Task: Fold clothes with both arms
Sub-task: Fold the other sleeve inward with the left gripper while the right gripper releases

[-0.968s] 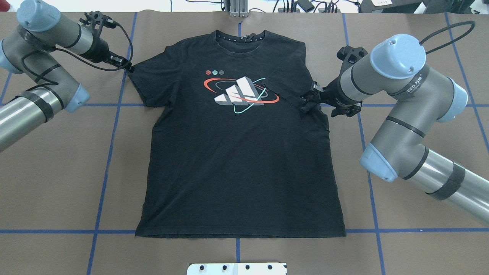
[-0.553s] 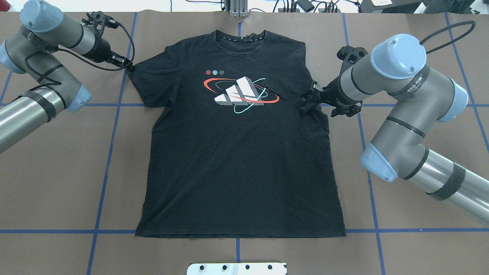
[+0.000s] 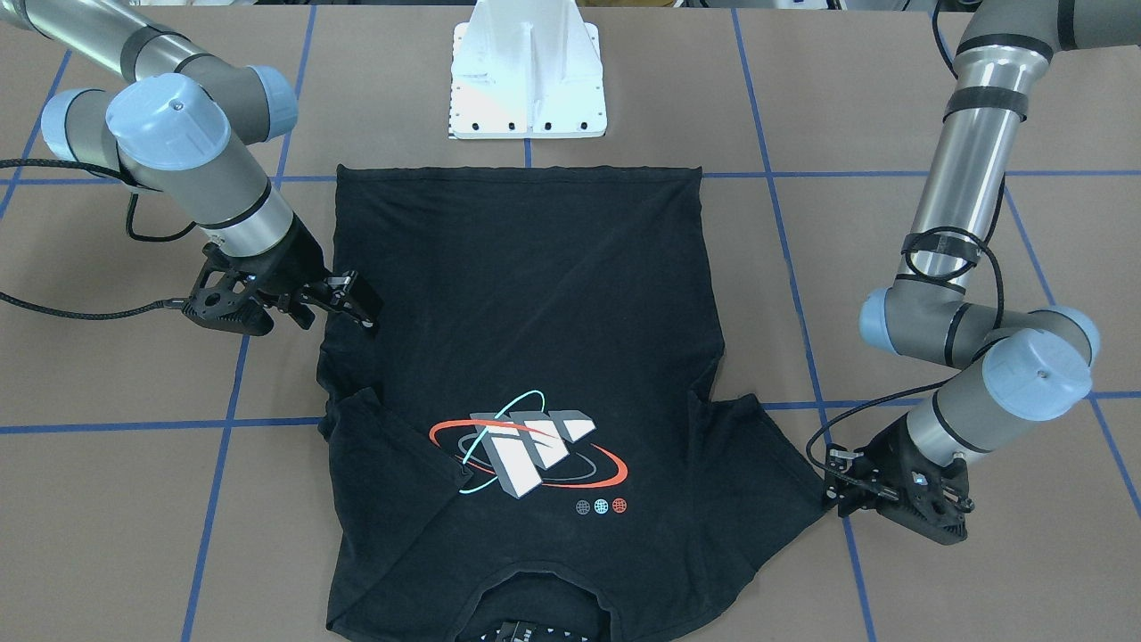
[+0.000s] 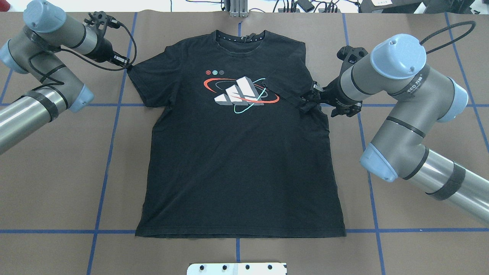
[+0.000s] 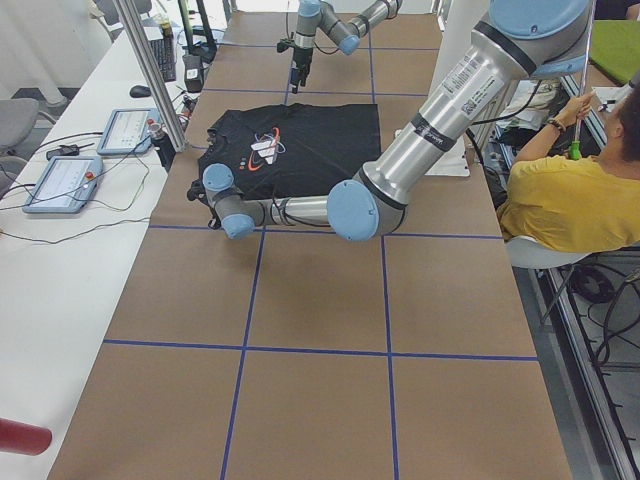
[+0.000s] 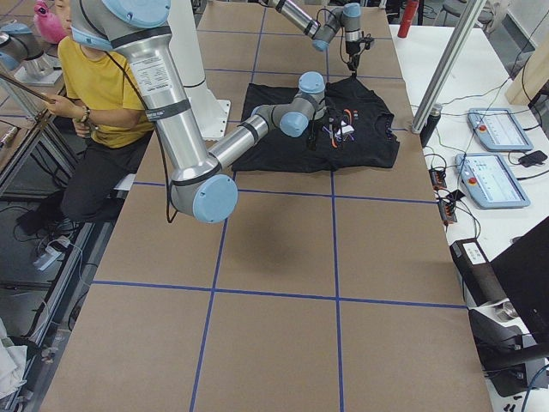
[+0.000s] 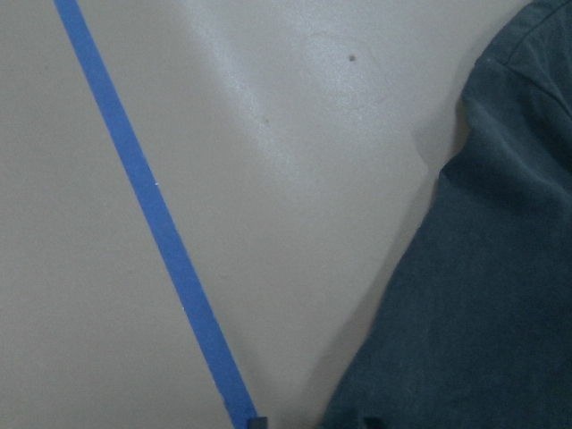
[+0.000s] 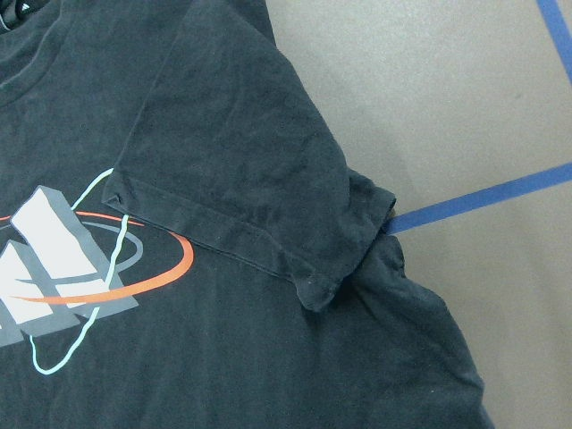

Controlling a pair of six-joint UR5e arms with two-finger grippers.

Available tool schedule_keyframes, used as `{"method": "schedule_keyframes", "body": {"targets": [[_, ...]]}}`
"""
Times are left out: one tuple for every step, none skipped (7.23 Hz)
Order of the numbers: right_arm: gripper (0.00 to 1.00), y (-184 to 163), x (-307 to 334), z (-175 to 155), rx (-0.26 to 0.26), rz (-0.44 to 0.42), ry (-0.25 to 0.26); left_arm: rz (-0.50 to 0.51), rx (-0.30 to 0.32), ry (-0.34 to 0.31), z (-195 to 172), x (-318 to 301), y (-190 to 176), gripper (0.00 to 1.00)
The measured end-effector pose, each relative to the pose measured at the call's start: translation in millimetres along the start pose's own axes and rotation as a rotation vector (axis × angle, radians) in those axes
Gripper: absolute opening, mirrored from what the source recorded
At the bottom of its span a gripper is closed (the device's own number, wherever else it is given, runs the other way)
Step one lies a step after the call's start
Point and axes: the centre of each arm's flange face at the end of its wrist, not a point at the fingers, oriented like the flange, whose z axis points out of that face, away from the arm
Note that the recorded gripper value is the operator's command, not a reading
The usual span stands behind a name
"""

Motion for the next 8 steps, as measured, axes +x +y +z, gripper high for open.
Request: {"method": "schedule_keyframes", "body": {"targets": [[1.00, -0.3, 0.0, -0.4, 0.001, 0.001, 0.000, 0.001, 0.004, 0.003, -1.8, 1.7, -1.7, 0.00], [1.00, -0.7, -0.3, -1.7, 0.002, 0.001, -0.002, -0.007, 0.019, 0.015, -9.8, 9.5, -8.3, 0.00], [1.00, -0.7, -0.7, -4.3, 0.003, 0.001, -0.006, -0.036, 0.037, 0.056, -26.2, 28.6, -17.5, 0.00], [1.00, -1.3, -0.5, -7.8, 0.004, 0.002, -0.010, -0.085, 0.043, 0.119, -44.7, 53.8, -22.9, 0.00], [1.00, -2.9, 1.0, -10.5, 0.005, 0.005, -0.012, -0.155, 0.041, 0.180, -57.2, 87.5, -28.4, 0.00], [1.00, -4.3, 2.2, -12.0, 0.007, 0.007, -0.013, -0.216, 0.036, 0.218, -53.2, 129.4, -35.0, 0.00], [1.00, -5.3, 3.8, -12.5, 0.008, 0.009, -0.012, -0.248, 0.052, 0.222, -40.0, 167.9, -42.1, 0.00], [1.00, -5.5, 6.1, -12.3, 0.007, 0.011, -0.009, -0.264, 0.077, 0.209, -29.5, 188.7, -49.3, 0.00]]}}
